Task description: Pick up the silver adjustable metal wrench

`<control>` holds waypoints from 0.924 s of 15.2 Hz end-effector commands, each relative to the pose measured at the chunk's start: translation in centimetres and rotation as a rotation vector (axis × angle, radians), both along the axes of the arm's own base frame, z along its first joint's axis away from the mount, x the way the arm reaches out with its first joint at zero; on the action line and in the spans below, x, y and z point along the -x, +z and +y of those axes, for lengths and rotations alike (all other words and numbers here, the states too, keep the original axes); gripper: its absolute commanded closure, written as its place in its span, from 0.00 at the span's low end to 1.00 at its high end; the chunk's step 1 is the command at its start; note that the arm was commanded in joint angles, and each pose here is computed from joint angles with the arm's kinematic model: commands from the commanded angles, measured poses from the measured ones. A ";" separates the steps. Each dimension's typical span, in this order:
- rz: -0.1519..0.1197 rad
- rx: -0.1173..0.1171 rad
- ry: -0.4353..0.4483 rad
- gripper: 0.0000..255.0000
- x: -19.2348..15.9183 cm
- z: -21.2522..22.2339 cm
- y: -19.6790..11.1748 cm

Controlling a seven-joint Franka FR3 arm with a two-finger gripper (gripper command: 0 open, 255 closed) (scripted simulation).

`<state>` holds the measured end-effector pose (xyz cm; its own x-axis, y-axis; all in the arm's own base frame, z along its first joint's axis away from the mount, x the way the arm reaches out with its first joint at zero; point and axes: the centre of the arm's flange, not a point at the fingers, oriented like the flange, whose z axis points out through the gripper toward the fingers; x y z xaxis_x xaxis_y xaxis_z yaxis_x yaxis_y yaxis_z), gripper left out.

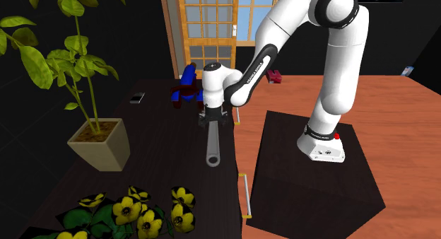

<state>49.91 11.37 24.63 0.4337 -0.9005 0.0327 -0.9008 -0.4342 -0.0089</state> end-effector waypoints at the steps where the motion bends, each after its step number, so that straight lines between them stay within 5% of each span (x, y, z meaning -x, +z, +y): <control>1: 0.000 0.000 0.000 0.00 0.0 0.0 -0.3; 2: 0.000 0.000 0.000 1.00 0.0 0.0 -0.3; 14: 0.000 0.000 0.000 1.00 0.0 0.0 1.3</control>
